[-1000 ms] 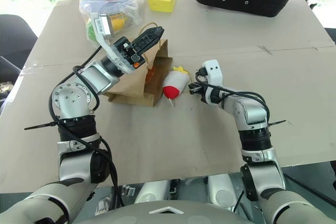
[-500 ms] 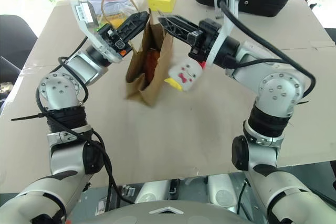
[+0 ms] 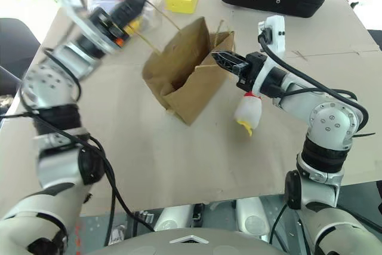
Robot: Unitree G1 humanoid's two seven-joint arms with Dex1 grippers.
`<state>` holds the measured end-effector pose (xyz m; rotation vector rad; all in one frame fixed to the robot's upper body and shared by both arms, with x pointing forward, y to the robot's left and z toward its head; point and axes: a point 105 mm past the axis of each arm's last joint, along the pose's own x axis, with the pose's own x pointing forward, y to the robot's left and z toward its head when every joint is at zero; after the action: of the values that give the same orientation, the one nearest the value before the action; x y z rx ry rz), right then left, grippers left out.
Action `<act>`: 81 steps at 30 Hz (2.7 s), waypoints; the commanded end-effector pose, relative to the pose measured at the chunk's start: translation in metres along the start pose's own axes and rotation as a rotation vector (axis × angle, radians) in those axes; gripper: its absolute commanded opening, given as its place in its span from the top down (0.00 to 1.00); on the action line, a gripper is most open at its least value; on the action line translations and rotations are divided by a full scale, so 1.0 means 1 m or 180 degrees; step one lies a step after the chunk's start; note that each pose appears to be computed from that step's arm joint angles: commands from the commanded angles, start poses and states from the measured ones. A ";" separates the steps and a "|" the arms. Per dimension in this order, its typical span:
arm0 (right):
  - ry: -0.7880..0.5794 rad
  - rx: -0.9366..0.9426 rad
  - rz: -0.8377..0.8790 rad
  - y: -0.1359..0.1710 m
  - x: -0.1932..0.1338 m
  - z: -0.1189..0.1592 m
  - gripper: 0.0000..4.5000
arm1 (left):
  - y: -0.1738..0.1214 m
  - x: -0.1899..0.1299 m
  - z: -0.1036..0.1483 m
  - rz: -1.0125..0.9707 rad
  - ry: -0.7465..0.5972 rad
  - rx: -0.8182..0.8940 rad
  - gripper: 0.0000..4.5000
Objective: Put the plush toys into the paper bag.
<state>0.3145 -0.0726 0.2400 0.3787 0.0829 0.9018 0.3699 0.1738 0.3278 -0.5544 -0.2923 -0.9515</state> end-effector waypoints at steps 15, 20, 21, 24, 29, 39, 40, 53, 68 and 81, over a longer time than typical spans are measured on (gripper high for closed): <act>0.0513 -0.0757 -0.0660 -0.046 -0.033 -0.036 0.69 | 0.015 -0.031 -0.021 0.0123 0.0310 0.0191 1.00; 0.0738 -0.0987 -0.0617 -0.034 -0.051 -0.039 0.36 | 0.007 -0.029 -0.030 0.0038 0.0376 0.0162 1.00; 0.0750 -0.0948 -0.0622 -0.032 -0.053 -0.040 0.36 | 0.007 -0.030 -0.029 0.0039 0.0374 0.0165 1.00; 0.0952 -0.0833 -0.0668 -0.032 -0.057 -0.054 0.36 | 0.007 -0.030 -0.028 0.0045 0.0369 0.0166 1.00; 0.1497 -0.0806 -0.1101 -0.055 -0.056 -0.100 0.36 | 0.006 -0.028 -0.027 0.0028 0.0368 0.0162 1.00; 0.1810 -0.1629 -0.1206 -0.068 -0.075 -0.108 0.95 | 0.004 -0.027 -0.029 0.0015 0.0373 0.0145 1.00; 0.1767 -0.1640 -0.1163 -0.066 -0.076 -0.103 1.00 | 0.003 -0.026 -0.029 0.0011 0.0374 0.0143 1.00; -0.0158 -0.1401 0.0557 0.046 -0.012 0.029 1.00 | -0.002 -0.027 -0.033 -0.0030 0.0436 0.0131 1.00; 0.0781 -0.2109 0.0716 0.020 0.089 -0.044 1.00 | -0.008 -0.033 -0.033 0.0027 0.0355 0.0138 1.00; 0.0741 -0.2274 0.0752 0.017 0.066 -0.031 0.47 | -0.006 -0.040 -0.033 0.0110 0.0328 0.0147 1.00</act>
<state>0.3416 0.0051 0.1973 -0.3967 0.0133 1.1587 0.3508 0.1769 0.2679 -0.4954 -0.1459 -0.9190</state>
